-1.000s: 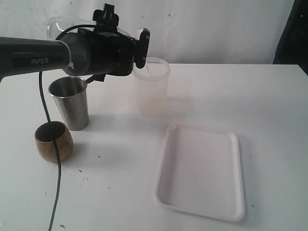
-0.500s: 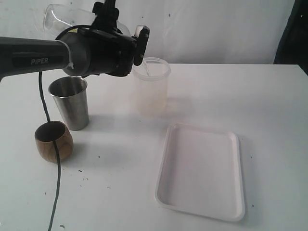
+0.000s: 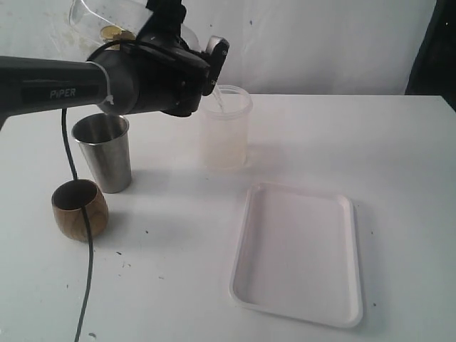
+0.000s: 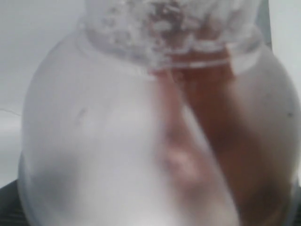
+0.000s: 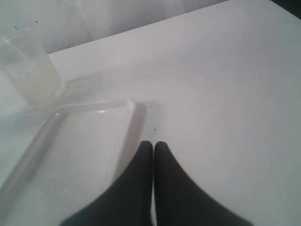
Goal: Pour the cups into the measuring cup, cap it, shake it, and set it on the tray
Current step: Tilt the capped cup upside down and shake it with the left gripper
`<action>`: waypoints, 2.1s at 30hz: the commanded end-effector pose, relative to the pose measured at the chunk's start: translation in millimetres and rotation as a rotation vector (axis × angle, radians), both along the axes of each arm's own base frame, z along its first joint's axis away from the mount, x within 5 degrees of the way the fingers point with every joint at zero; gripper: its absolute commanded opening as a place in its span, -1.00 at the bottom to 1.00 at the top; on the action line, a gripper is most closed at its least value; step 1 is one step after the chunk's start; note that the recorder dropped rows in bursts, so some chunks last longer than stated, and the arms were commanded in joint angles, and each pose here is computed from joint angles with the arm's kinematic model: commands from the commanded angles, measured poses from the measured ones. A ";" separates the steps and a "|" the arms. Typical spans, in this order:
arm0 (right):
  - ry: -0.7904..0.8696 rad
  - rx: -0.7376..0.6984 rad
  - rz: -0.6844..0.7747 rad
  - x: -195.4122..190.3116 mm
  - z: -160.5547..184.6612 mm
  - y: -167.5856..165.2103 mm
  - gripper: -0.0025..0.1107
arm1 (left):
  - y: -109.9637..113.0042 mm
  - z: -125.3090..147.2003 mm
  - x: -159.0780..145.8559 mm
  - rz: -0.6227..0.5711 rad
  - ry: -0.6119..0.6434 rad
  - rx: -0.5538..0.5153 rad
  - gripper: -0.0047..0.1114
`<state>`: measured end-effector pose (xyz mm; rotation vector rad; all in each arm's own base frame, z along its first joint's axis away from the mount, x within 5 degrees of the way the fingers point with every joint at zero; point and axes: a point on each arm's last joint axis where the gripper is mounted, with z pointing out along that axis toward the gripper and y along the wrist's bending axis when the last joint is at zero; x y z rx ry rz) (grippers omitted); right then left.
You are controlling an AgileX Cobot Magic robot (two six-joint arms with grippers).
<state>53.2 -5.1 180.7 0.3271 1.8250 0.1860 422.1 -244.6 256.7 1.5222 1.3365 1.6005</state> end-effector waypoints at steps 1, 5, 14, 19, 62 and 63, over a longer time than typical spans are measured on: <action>-0.003 -0.003 0.003 -0.3 -0.2 0.0 -0.96 | -2.0 19.8 -3.7 0.000 -0.090 0.048 -0.92; -0.003 -0.003 0.003 -0.3 -0.2 0.0 -0.96 | 0.3 20.7 -4.4 0.026 -0.096 0.061 -0.92; -0.003 -0.003 0.003 -0.3 -0.2 0.0 -0.96 | 3.6 22.1 -5.6 0.062 -0.097 0.104 -0.92; -0.003 -0.003 0.003 -0.3 -0.2 0.0 -0.96 | 3.7 22.1 -5.6 0.059 -0.084 0.145 -0.92; -0.003 -0.003 0.003 -0.3 -0.2 0.0 -0.96 | -17.6 30.6 -10.7 -0.050 -0.059 0.235 -0.92; -0.003 -0.003 0.003 -0.3 -0.2 0.0 -0.96 | -17.9 30.6 -10.9 -0.052 -0.058 0.237 -0.92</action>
